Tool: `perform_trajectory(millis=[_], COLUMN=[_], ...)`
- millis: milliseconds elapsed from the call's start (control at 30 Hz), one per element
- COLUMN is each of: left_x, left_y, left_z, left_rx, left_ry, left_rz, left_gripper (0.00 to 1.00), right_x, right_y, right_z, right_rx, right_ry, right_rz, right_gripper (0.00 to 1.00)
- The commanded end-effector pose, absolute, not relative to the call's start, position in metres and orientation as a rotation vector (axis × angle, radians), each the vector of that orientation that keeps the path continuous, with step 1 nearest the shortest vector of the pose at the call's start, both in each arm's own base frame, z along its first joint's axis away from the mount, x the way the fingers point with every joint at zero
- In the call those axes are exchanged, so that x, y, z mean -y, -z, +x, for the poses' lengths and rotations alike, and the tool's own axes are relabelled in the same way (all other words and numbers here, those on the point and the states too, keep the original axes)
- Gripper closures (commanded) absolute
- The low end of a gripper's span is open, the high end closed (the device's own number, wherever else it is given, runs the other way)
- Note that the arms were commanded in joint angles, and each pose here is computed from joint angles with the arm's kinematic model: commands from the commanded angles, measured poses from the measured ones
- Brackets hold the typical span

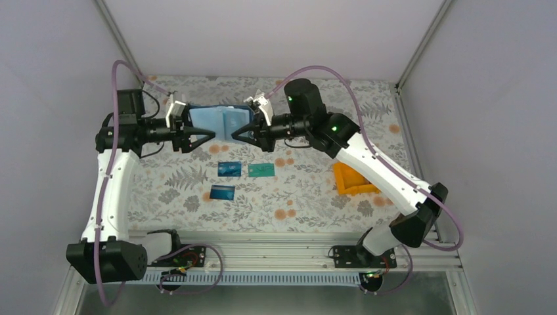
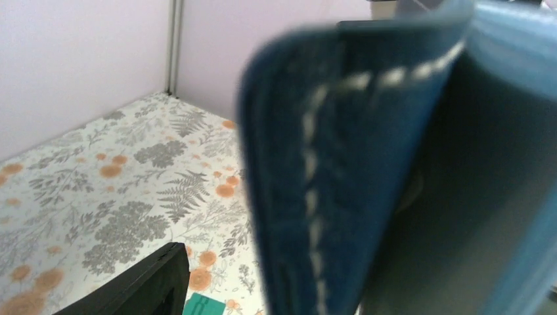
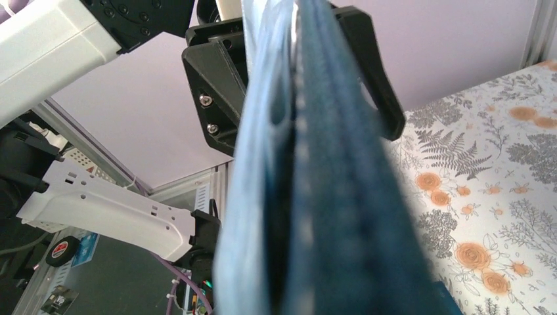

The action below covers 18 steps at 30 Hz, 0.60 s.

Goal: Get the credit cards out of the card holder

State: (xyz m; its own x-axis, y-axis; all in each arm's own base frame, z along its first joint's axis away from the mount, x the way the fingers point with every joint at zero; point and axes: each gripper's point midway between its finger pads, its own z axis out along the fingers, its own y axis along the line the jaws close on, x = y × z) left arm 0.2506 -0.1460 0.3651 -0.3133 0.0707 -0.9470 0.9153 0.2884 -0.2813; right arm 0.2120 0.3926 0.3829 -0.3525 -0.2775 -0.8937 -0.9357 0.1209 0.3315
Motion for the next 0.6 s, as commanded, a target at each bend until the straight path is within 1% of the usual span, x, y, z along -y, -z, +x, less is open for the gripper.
perform_trajectory(millis=[0, 33, 67, 100, 200, 267, 333, 400, 433, 467, 567], left_x=[0.151, 0.151, 0.151, 0.152, 0.151, 0.151, 0.15, 0.148, 0.146, 0.145, 0.142], left_y=[-0.384, -0.386, -0.387, -0.387, -0.389, -0.389, -0.39, -0.389, -0.387, -0.387, -0.388], left_z=[0.229, 0.227, 0.225, 0.224, 0.221, 0.217, 0.214, 0.217, 0.22, 0.221, 0.223], left_rx=[-1.506, -1.495, -1.486, -1.481, -1.478, -1.476, -1.477, -1.506, -1.52, -1.526, -1.533], left_ry=[1.184, 1.188, 1.19, 1.194, 1.182, 1.161, 1.136, 1.111, 1.099, 1.087, 1.072], left_rz=[1.001, 1.008, 1.012, 1.014, 1.017, 1.021, 1.02, 0.999, 0.989, 0.983, 0.97], left_gripper=[0.31, 0.37, 0.45, 0.56, 0.95, 0.97, 0.98, 0.98, 0.98, 0.98, 0.98], right_x=[-0.387, -0.387, -0.387, -0.387, -0.388, -0.388, -0.387, -0.386, -0.385, -0.384, -0.377], right_y=[-0.4, -0.398, -0.397, -0.397, -0.398, -0.4, -0.402, -0.403, -0.403, -0.403, -0.404], right_z=[0.209, 0.209, 0.209, 0.209, 0.21, 0.211, 0.212, 0.215, 0.216, 0.218, 0.223], right_rx=[-1.644, -1.647, -1.644, -1.642, -1.631, -1.621, -1.611, -1.611, -1.614, -1.62, -1.611], right_ry=[-1.26, -1.261, -1.263, -1.264, -1.267, -1.264, -1.257, -1.243, -1.232, -1.221, -1.184], right_rz=[-1.198, -1.199, -1.201, -1.2, -1.197, -1.196, -1.19, -1.181, -1.175, -1.167, -1.133], right_gripper=[0.96, 0.96, 0.96, 0.96, 0.94, 0.92, 0.84, 0.72, 0.65, 0.57, 0.37])
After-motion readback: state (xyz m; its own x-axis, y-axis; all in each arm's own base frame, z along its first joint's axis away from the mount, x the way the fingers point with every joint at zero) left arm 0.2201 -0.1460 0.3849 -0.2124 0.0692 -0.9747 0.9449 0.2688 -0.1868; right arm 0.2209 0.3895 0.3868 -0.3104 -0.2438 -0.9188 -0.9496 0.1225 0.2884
